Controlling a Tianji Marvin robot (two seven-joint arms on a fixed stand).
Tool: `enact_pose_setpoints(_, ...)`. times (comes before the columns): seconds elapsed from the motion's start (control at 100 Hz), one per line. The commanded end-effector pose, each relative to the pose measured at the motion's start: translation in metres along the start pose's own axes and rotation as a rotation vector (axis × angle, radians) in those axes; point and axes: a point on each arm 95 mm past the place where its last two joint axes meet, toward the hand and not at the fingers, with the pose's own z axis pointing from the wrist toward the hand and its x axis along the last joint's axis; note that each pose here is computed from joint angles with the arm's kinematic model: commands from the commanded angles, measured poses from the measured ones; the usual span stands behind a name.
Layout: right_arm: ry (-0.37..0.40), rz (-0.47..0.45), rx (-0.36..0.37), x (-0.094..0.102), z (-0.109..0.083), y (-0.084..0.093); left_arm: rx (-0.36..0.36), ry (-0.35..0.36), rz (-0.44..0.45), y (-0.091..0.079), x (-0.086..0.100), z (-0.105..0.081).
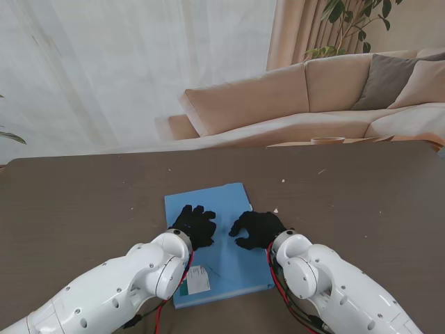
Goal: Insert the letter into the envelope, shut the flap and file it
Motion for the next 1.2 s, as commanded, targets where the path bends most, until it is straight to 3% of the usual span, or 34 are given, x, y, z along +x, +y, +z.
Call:
enact_pose_setpoints(0.0,0.008,0.013,0.058,0.005,-0.002,-0.018,-0.030,0.022,-0.005,0.002,0.011,-0.001)
enact_pose_setpoints(0.4,0.005,0.015,0.057,0.005,-0.003,-0.018,-0.045,0.019,-0.004,0.004,0.014,0.002)
enact_pose_setpoints(0.58,0.004,0.016,0.060,0.005,-0.003,-0.018,-0.018,0.040,-0.028,0.002,0.007,-0.007)
enact_pose_setpoints(0.92,-0.001,0.016,0.055,0.006,-0.003,-0.016,0.066,0.057,-0.020,-0.005,-0.047,-0.058)
enact_pose_setpoints(1.19,-0.001,0.011,0.060,0.007,-0.003,-0.018,0.081,-0.018,0.016,0.008,-0.098,-0.086)
